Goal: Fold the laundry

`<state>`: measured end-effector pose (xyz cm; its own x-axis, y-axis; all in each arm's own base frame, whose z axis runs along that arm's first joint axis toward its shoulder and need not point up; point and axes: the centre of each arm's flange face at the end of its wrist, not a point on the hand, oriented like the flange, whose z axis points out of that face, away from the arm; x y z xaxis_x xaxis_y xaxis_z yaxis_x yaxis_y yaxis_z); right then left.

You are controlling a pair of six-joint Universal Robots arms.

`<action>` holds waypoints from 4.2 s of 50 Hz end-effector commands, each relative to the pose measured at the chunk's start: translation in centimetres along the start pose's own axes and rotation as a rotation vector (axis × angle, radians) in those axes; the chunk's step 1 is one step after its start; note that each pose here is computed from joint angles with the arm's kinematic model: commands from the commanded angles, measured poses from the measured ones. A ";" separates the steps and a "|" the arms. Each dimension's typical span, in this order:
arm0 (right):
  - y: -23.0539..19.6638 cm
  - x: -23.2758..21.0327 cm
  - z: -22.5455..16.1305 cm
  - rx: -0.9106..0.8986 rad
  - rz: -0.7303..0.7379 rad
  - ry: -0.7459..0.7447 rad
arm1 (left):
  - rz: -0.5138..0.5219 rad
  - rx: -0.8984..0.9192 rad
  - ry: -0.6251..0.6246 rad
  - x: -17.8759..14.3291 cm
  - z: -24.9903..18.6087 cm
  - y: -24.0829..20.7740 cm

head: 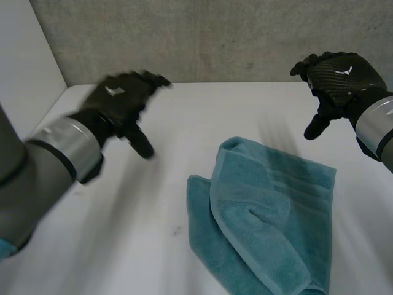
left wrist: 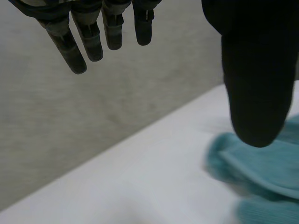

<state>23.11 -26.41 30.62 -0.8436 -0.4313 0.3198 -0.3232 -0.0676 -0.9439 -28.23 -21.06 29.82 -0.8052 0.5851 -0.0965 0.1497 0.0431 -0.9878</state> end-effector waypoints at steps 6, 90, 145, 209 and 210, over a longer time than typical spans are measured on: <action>3.0 0.9 0.3 -0.098 -0.146 0.025 | 0.223 -0.074 0.388 11.4 -2.8 5.9; 16.3 -0.9 4.3 -0.394 -0.057 -0.169 | 0.305 -0.196 -0.306 -13.2 -1.0 8.9; 13.1 -2.6 3.0 -0.081 -0.134 -0.073 | -0.092 -0.012 -0.253 -15.1 4.9 14.7; 13.7 -2.4 2.6 -0.112 -0.123 -0.050 | 0.319 -0.262 -0.522 -12.9 5.2 18.1; 13.7 -2.3 2.7 -0.114 -0.122 -0.042 | 0.320 -0.255 -0.526 -13.0 5.1 17.9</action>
<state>22.11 -28.22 16.41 -0.7609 -0.4952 0.4193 -0.4692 -0.0265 -0.8827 -18.90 -32.04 11.93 -0.8603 0.1538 -0.4861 0.5072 0.1603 -0.8468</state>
